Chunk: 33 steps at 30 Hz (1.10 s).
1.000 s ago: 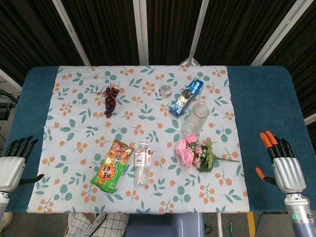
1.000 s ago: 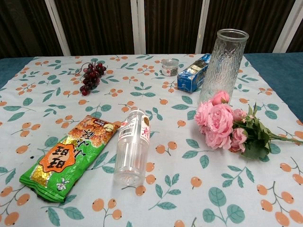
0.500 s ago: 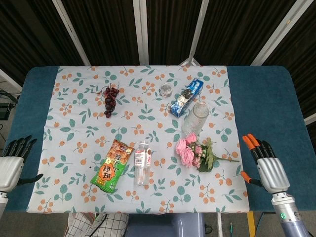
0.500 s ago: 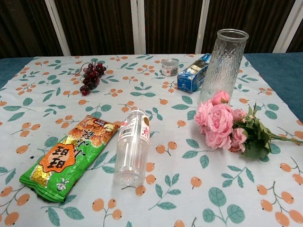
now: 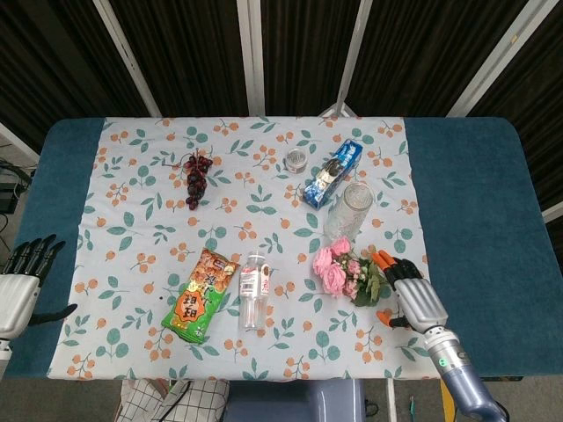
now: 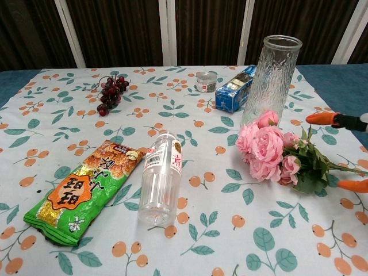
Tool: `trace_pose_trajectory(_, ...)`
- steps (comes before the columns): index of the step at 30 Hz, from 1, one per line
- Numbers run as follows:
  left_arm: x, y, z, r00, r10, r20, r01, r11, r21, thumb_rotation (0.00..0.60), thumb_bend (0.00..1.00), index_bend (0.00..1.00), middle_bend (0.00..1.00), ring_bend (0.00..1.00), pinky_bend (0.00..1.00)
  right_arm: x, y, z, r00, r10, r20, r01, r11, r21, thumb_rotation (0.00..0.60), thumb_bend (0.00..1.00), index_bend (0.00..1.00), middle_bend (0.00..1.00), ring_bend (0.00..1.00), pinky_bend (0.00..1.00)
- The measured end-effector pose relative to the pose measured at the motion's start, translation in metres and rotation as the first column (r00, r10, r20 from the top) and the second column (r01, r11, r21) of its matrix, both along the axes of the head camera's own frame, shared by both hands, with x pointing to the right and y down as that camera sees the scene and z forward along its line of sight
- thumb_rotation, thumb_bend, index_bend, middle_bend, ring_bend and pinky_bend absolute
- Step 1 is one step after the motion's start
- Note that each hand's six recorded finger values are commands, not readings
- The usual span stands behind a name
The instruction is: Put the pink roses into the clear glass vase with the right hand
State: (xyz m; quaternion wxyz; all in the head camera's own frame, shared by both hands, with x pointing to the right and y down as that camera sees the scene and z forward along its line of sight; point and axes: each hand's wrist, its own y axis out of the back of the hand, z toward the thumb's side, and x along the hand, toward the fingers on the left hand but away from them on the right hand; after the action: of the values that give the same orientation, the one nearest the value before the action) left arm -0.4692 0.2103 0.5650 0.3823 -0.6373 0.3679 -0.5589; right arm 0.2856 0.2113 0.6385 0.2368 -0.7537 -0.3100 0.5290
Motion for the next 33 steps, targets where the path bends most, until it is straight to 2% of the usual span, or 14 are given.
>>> trace_pose_trajectory(9,0.0,0.001,0.002,1.0,0.002,-0.015,-0.002,1.0,0.0,0.6,0.0,0.0,0.0,0.0,0.0,-0.031,-0.008,0.021,1.0,-0.027,-0.006,0.027,1.0,-0.006,0.6,0.3,0.0,0.0,0.0,0.0)
trace_pose_trajectory(17,-0.001,0.001,0.003,1.0,-0.006,-0.014,0.006,1.0,-0.017,0.6,0.0,0.0,0.0,0.0,0.0,-0.035,-0.02,0.041,0.999,-0.009,-0.051,0.01,1.0,0.014,0.6,0.3,0.0,0.01,0.01,0.0)
trace_pose_trajectory(19,-0.002,0.002,0.004,1.0,-0.008,-0.014,0.008,1.0,-0.023,0.6,0.0,0.0,0.0,0.0,0.0,-0.034,-0.024,0.045,0.998,-0.003,-0.065,0.004,1.0,0.022,0.6,0.3,0.02,0.07,0.08,0.01)
trace_pose_trajectory(22,-0.002,0.002,0.004,1.0,-0.01,-0.014,0.01,1.0,-0.026,0.6,0.0,0.0,0.0,0.0,0.0,-0.031,-0.027,0.05,0.996,0.009,-0.084,-0.006,0.999,0.032,0.6,0.3,0.15,0.26,0.27,0.09)
trace_pose_trajectory(24,-0.002,0.002,0.004,1.0,-0.011,-0.016,0.011,1.0,-0.029,0.6,0.0,0.0,0.0,0.0,0.0,-0.029,-0.029,0.053,0.995,0.016,-0.097,-0.013,0.999,0.039,0.6,0.3,0.28,0.4,0.41,0.21)
trace_pose_trajectory(27,-0.002,0.002,0.004,1.0,-0.014,-0.018,0.014,0.999,-0.034,0.6,0.0,0.0,0.0,0.0,0.0,-0.027,-0.029,0.056,0.994,0.021,-0.109,-0.016,0.999,0.043,0.6,0.3,0.42,0.53,0.54,0.35)
trace_pose_trajectory(30,-0.001,0.002,0.004,1.0,-0.014,-0.02,0.013,0.999,-0.036,0.6,0.0,0.0,0.0,0.0,0.0,-0.026,-0.026,0.057,0.993,0.015,-0.118,-0.01,0.999,0.041,0.6,0.3,0.51,0.58,0.59,0.38)
trace_pose_trajectory(33,-0.001,0.002,0.004,1.0,-0.016,-0.022,0.016,0.999,-0.04,0.6,0.0,0.0,0.0,0.0,0.0,-0.026,-0.024,0.056,0.993,0.008,-0.122,-0.004,0.999,0.041,0.6,0.3,0.53,0.58,0.59,0.38)
